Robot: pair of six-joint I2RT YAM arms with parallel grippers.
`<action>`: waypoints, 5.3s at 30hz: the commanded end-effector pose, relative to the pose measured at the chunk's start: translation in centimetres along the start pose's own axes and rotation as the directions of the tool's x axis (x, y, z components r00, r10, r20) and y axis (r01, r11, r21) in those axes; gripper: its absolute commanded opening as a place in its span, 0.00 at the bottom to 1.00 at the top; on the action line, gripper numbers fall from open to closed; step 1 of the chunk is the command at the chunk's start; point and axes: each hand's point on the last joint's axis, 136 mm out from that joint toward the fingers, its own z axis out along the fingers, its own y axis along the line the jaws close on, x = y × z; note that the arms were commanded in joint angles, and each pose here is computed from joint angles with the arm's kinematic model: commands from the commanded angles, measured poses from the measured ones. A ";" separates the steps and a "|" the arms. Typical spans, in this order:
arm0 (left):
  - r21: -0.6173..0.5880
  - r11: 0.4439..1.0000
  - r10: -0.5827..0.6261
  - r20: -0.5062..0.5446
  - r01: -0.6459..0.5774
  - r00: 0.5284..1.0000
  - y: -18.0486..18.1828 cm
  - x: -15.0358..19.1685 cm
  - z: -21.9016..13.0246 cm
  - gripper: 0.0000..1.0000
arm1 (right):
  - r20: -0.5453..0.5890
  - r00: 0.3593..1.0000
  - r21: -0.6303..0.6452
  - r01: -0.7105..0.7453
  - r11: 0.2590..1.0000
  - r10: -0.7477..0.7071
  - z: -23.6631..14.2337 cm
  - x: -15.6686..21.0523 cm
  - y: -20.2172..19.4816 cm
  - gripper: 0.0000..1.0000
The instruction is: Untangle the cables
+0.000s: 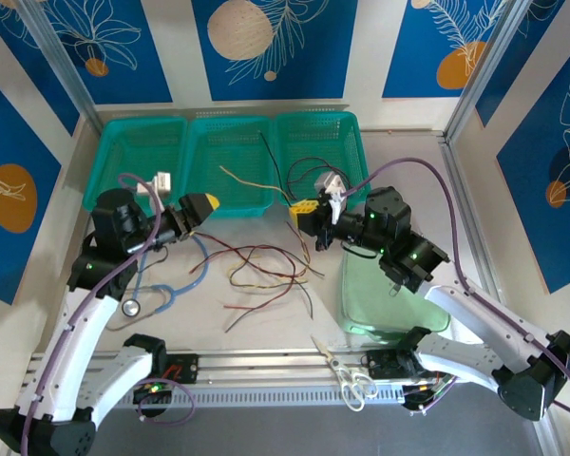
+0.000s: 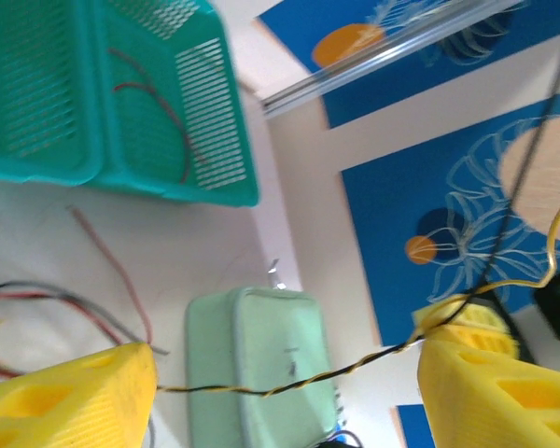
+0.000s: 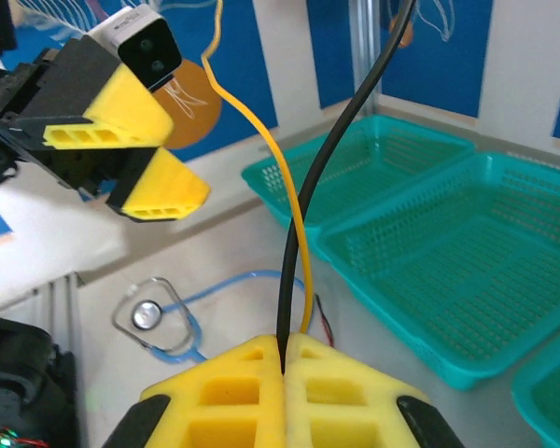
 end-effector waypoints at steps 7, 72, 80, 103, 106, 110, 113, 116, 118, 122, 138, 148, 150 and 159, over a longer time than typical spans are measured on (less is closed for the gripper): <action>0.293 0.951 0.092 0.048 -0.102 0.995 -8.2 -4.3 1.0 0.73 | 0.090 0.988 -0.211 -0.100 0.972 0.122 0.6 -2.5 2.3 0.00; 0.388 0.920 0.061 0.003 -0.057 0.998 -10.4 -4.7 8.9 0.00 | -0.095 0.487 0.068 0.874 0.482 -0.868 4.7 -5.9 5.3 0.55; 0.393 0.917 0.065 0.005 -0.062 0.998 -10.7 -4.7 8.6 0.00 | -0.140 0.455 0.063 0.890 0.451 -0.879 6.3 -5.9 4.5 0.49; 0.377 0.923 0.069 0.044 -0.081 0.997 -10.9 -6.9 7.3 0.00 | 0.090 0.542 0.209 0.810 0.548 -0.835 -0.1 -11.8 6.8 0.00; 0.378 0.921 0.076 0.061 -0.093 0.995 -11.4 -7.7 6.9 0.00 | 0.162 0.577 0.263 0.757 0.599 -0.800 -2.3 -13.7 6.6 0.00; 0.359 0.929 0.062 0.098 -0.094 0.993 -11.0 -8.9 6.5 0.00 | 0.286 0.600 0.361 0.655 0.664 -0.747 -5.5 -17.1 5.4 0.00; 0.346 0.932 0.063 0.135 -0.107 0.989 -11.0 -10.2 6.1 0.00 | 0.360 0.578 0.440 0.587 0.679 -0.733 -7.9 -20.4 4.5 0.00; 0.322 0.937 0.074 0.188 -0.133 0.979 -11.0 -11.4 5.0 0.00 | 0.394 0.540 0.522 0.534 0.665 -0.743 -9.9 -23.4 3.8 0.00; 0.304 0.942 0.071 0.232 -0.142 0.970 -10.8 -12.4 4.1 0.00 | 0.405 0.517 0.578 0.494 0.649 -0.754 -11.2 -24.9 3.2 0.00; 0.275 0.947 0.071 0.322 -0.165 0.944 -10.9 -14.7 1.7 0.00 | 0.419 0.521 0.632 0.421 0.651 -0.744 -13.4 -27.0 1.7 0.00; 0.180 0.971 0.032 0.546 -0.154 0.837 -7.9 -19.4 -6.7 0.00 | 0.425 0.590 0.784 0.139 0.605 -0.687 -21.4 -28.3 -4.7 0.00; 0.068 0.994 0.015 0.703 -0.089 0.711 -3.5 -22.3 -12.5 0.00 | 0.382 0.601 0.856 0.058 0.514 -0.702 -25.9 -28.1 -6.0 0.00; 0.038 0.999 -0.005 0.765 -0.037 0.644 -1.3 -23.0 -14.2 0.00 | 0.374 0.597 0.866 0.049 0.497 -0.710 -26.7 -28.1 -5.8 0.00; 0.015 0.991 -0.069 0.907 0.133 0.416 7.0 -25.9 -18.4 0.00 | 0.298 0.607 0.917 0.032 0.398 -0.736 -28.9 -28.7 -7.7 0.00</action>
